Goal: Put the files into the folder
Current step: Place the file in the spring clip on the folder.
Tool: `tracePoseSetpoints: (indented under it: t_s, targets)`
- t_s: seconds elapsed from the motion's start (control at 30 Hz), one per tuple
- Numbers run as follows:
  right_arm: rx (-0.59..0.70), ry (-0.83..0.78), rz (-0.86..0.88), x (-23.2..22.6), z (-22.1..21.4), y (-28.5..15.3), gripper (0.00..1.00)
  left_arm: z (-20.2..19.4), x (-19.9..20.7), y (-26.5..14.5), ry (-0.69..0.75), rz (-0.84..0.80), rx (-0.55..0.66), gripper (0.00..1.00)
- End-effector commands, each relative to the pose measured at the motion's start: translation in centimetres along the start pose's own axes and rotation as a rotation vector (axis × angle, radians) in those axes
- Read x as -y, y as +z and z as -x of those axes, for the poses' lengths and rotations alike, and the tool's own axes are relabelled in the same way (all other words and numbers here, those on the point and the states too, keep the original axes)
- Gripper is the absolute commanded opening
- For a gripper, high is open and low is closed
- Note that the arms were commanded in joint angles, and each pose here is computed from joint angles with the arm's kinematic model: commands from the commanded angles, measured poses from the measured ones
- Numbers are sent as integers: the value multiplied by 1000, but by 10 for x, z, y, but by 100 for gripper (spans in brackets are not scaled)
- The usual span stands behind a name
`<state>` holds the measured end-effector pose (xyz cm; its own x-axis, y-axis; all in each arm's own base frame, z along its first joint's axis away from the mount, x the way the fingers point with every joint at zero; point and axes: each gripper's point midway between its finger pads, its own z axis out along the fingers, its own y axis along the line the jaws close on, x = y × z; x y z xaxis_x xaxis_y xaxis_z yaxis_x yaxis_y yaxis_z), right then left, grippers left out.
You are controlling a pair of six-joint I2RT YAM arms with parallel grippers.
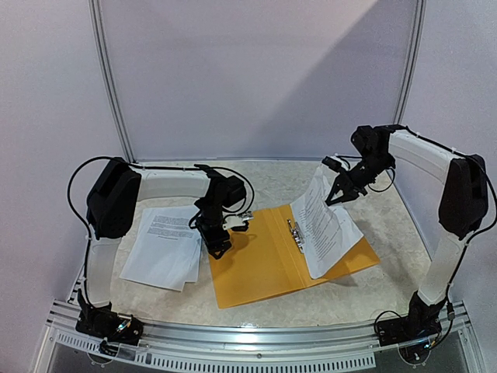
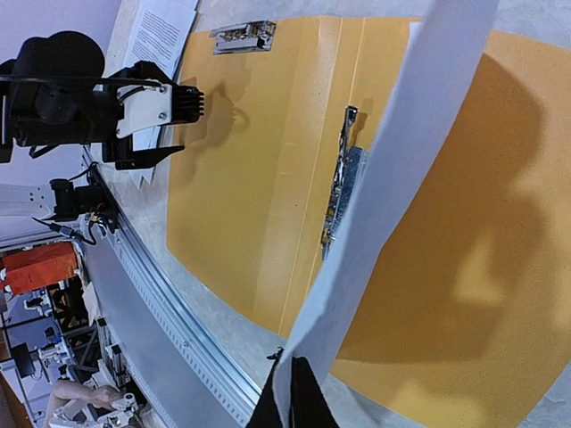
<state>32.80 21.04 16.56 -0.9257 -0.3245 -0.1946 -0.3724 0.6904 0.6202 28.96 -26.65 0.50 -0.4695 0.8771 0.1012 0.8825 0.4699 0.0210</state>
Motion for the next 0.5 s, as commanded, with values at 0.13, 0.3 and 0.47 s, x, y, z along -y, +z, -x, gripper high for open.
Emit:
tracePoseSetpoints:
  t_s: [0.13,0.3,0.47]
  targets:
    - [-53,40,-64,38,-5,16,29,-7,14,41,49,2,-90,80]
    - [-105,78,-213,74,-11,23,45,-7,14,41,52,5,-90,80]
    - [-134,121,-310,99,-15,29,53,-7,14,41,54,4,-91,80]
